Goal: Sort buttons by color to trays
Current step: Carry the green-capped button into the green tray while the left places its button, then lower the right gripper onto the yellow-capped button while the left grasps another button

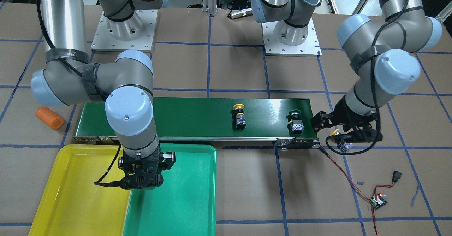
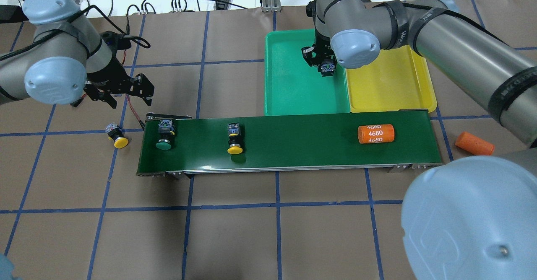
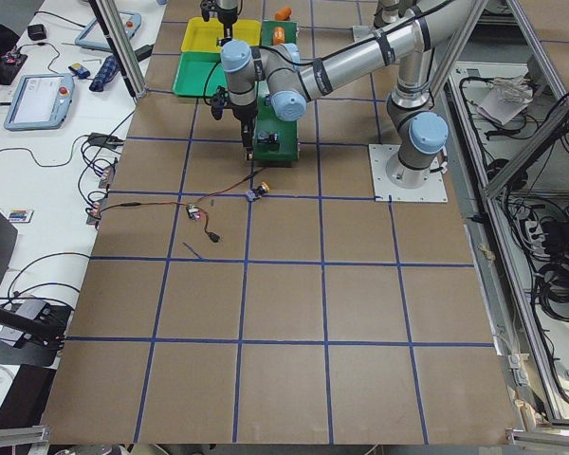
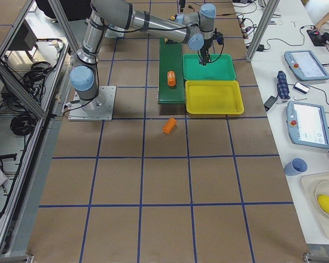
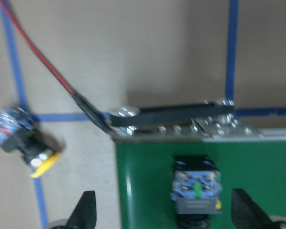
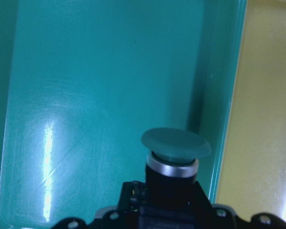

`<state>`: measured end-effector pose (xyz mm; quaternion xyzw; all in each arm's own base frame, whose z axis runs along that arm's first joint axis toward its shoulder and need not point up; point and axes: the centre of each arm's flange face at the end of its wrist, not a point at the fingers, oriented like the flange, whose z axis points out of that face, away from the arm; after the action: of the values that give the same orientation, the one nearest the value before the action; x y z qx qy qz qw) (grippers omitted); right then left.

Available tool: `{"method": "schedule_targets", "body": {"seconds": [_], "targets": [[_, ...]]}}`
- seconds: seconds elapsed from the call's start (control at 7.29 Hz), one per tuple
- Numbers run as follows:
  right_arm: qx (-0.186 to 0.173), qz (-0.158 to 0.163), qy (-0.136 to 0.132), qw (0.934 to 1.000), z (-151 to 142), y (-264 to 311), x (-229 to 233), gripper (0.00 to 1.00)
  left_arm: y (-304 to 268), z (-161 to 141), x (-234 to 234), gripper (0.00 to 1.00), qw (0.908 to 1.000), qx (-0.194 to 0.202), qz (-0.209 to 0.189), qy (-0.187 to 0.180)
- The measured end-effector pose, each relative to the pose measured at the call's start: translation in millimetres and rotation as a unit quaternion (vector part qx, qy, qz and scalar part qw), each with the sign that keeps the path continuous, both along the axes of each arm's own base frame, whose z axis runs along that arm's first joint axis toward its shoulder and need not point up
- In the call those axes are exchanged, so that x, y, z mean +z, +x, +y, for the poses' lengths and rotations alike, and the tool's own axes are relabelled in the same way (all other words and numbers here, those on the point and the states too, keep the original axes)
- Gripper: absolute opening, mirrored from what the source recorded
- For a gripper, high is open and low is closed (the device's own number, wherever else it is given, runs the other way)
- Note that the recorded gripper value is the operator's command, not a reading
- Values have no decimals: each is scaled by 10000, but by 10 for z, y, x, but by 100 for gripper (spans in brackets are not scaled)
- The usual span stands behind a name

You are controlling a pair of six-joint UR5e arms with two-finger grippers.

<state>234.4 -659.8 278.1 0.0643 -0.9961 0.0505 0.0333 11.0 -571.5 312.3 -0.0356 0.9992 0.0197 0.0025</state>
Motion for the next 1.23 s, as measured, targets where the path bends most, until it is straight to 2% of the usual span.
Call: {"method": "schedule_targets", "body": {"seconds": [0.14,0.27,0.55,0.82,1.1,1.23], "targets": [[-4,-21,15,10000,-47,3,-69,88,258,-58,-63,100,9998,195,10,32],[-20,-38,35,10000,-71,4,-119,100,462,-99,-194,100,9994,346,29,81],[-120,-128,85,9998,-76,10,-166,100,755,-164,-512,100,9980,606,63,181],[-223,-185,141,9995,-21,59,-146,100,860,-148,-875,100,9960,758,147,443],[-422,-260,263,9984,185,265,36,100,1054,-90,-1161,98,9936,920,216,616],[-389,-316,301,9983,310,435,135,100,1102,-65,-1268,47,9926,976,240,679]]}}
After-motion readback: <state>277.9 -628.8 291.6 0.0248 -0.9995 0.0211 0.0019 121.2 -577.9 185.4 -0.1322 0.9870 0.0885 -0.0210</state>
